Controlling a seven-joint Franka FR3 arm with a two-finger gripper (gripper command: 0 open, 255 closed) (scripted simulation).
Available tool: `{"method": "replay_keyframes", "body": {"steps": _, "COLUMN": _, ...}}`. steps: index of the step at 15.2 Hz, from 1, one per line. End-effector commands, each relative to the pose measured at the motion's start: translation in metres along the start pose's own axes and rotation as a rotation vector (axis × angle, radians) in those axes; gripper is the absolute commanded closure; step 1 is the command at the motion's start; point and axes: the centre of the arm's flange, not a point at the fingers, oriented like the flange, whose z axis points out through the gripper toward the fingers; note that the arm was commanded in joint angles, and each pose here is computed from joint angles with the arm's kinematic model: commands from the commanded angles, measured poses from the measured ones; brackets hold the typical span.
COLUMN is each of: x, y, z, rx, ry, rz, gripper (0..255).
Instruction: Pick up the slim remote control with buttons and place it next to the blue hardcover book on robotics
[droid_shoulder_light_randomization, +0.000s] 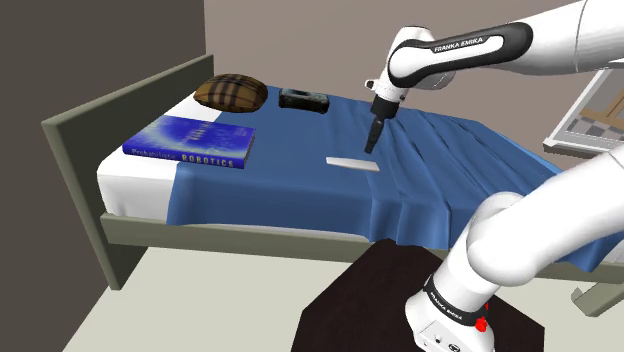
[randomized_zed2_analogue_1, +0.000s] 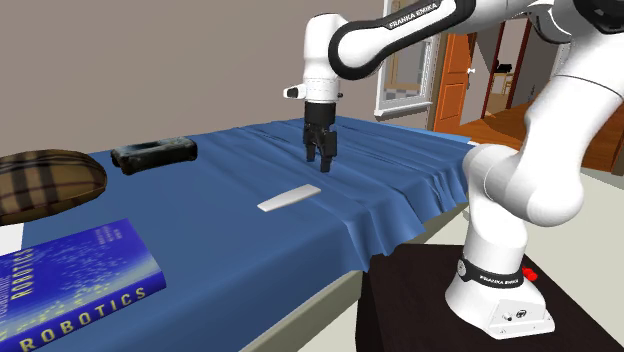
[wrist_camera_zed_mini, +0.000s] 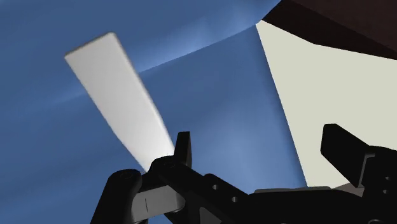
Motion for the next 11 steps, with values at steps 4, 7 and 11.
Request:
{"method": "replay_keyframes", "body": {"steps": 4, "x": 0.015, "y": 0.052, "z": 0.042, "rx": -0.009, "ry": -0.026, "rz": -0.156, "gripper": 0}}
{"method": "replay_keyframes", "body": {"steps": 7, "x": 0.027, "y": 0.081, "z": 0.066, "rx": -0.014, "ry": -0.041, "rz": -0.248, "gripper": 0}}
{"method": "replay_keyframes", "body": {"steps": 11, "x": 0.046, "y": 0.116, "z": 0.096, "rx": -0.019, "ry": -0.060, "rz": -0.362, "gripper": 0}}
